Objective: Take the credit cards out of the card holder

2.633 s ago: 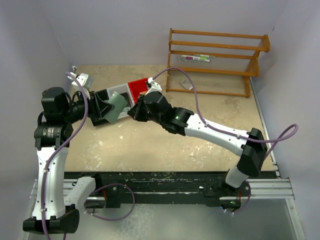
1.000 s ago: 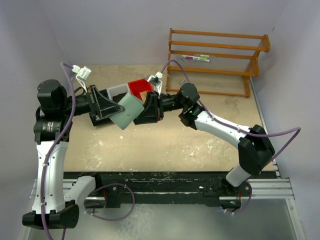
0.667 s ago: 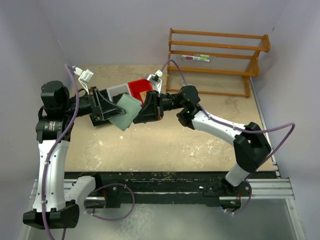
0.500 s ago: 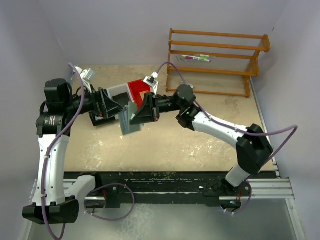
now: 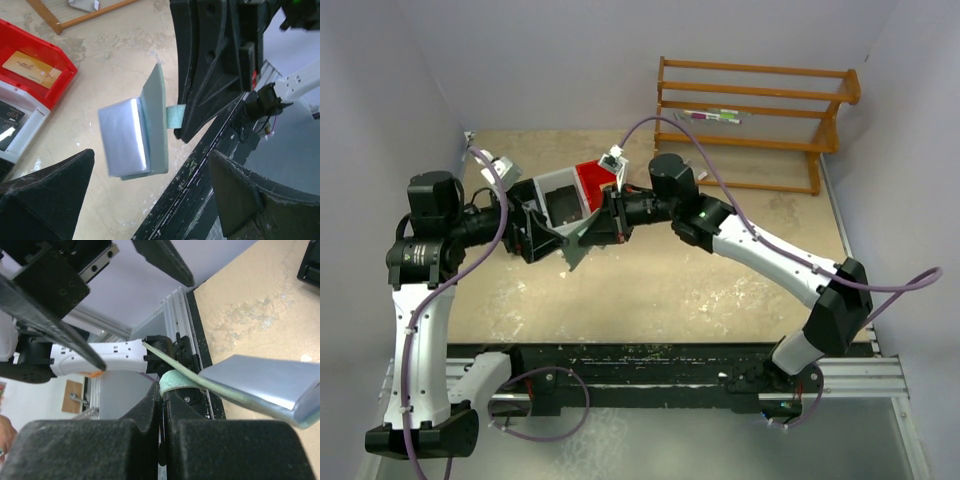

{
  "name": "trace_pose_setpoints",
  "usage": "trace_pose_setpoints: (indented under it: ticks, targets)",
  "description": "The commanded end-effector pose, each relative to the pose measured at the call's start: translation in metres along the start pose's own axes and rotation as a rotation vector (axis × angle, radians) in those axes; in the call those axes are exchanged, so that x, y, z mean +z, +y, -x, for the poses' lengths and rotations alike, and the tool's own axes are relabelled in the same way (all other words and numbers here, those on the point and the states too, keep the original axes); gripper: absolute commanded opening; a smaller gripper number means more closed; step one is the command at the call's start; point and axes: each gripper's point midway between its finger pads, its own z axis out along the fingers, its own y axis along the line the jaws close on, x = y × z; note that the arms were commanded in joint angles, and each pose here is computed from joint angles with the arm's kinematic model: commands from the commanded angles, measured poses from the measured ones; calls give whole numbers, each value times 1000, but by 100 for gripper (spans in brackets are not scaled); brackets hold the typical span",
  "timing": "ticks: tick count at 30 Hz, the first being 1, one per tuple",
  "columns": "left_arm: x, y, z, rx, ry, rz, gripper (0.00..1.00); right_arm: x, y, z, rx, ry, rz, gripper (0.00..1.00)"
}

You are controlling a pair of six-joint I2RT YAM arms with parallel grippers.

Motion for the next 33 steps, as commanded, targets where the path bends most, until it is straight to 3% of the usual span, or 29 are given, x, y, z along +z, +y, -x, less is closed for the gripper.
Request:
trace_pose_setpoints:
  ticks: [1, 8, 14, 20, 27, 33]
  targets:
    - [-11, -18, -1, 140, 10, -52, 96, -19, 49, 22, -221, 6, 114, 0]
    - [-18, -38, -3, 250, 6, -129, 83, -35, 77, 6, -389, 149, 285, 0]
    - [-25, -45, -16, 490, 27, -183, 83, -53, 91, -8, -477, 216, 346, 0]
    - [-19, -41, -15, 571, -15, -203, 80, -59, 100, -9, -530, 218, 372, 0]
    - [-15, -71, -8, 429, -155, -413, 88, -35, 134, -28, -510, 265, 570, 0]
    - [-19, -79, -10, 447, -170, -408, 87, -38, 168, -21, -510, 243, 728, 0]
